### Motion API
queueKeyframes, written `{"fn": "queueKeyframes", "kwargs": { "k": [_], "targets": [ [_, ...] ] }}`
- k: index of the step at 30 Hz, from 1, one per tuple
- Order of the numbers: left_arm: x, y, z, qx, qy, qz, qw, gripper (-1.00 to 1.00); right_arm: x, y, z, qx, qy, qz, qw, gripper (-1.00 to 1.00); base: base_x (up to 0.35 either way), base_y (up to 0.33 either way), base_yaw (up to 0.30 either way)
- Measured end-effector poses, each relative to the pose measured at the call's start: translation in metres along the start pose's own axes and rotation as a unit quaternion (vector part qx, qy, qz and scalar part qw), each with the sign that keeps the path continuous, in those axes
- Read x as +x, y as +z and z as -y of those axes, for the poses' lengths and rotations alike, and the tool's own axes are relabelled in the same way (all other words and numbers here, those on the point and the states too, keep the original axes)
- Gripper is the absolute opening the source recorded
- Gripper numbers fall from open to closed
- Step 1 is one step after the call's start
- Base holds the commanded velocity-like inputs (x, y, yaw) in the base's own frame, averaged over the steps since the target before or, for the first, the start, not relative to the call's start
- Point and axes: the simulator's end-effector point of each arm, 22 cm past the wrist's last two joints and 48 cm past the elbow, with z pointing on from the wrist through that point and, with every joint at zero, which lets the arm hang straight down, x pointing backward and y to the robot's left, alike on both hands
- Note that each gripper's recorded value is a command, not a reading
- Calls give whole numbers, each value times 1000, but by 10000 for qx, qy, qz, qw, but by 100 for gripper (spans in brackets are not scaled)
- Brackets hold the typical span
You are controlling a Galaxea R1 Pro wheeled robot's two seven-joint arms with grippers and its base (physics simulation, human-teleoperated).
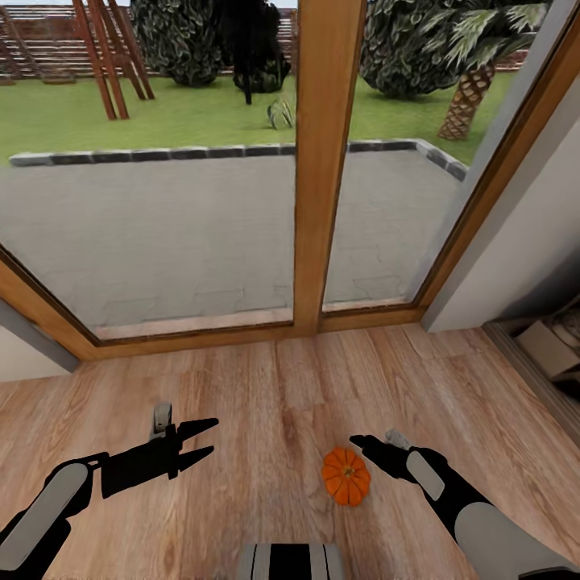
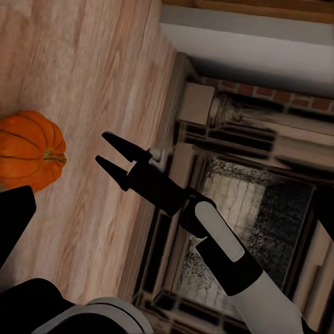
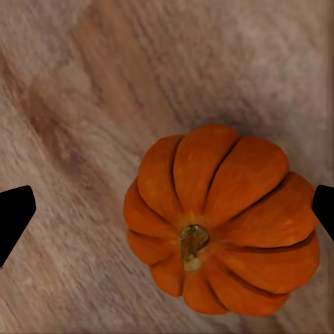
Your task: Place each of the two pumpkins and all three candles from the living room inside a cabinet in the living room (use any cabinet), then make sure every cabinet is closed, and position the cauldron so it is next to a table in the living room.
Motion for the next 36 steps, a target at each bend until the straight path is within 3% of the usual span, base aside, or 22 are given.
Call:
{"fn": "queueKeyframes", "kwargs": {
  "k": [36],
  "targets": [
    [8,17,-68,-337,-605,-177,9974,100,54,43,54,387,225,-571,9974,100,0,0,0]
  ]
}}
